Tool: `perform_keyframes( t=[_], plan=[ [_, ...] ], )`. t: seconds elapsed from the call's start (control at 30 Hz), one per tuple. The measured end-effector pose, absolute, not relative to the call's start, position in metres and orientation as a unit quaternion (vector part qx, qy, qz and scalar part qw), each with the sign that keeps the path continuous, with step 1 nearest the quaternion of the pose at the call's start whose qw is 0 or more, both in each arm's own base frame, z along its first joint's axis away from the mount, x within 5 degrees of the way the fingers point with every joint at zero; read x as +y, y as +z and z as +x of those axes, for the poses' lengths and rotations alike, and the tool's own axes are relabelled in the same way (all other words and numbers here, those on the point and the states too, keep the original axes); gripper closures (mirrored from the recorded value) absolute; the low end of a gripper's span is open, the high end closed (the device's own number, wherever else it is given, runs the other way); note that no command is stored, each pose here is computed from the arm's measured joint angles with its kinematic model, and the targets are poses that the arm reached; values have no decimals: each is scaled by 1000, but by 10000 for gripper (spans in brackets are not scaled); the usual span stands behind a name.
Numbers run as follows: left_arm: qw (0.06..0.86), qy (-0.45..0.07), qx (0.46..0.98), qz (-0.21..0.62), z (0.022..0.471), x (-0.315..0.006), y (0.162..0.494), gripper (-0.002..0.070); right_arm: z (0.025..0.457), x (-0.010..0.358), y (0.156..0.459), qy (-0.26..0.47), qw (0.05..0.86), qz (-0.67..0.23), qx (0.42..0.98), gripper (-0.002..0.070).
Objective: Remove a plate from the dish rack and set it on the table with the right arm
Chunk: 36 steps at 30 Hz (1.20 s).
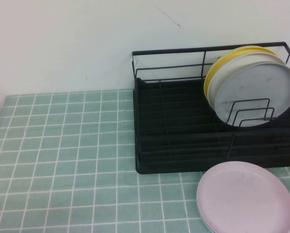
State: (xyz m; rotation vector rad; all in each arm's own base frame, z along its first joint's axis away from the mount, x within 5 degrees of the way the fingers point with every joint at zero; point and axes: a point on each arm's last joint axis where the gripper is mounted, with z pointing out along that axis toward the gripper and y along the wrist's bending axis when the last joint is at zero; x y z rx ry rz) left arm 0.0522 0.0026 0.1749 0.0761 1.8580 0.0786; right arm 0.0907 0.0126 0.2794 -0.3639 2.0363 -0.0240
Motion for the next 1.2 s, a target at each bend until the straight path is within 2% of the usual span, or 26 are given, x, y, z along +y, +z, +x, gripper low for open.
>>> perform_keyframes(
  t=[0.27,0.5,0.77,1.2],
  plan=[
    [597,34,801,33,52,3,175,678,71,2,193,-72,634,-106,763,678],
    [597,34,801,33,52,3,175,678,59,4,185,-75,645,-123,751,678],
    [597,34,801,33,52,3,175,678,52,7,171,-63,588,-151,792,678],
    [597,34,801,33,52,3,175,678,51,7,170,-57,581,-149,798,678]
  ],
)
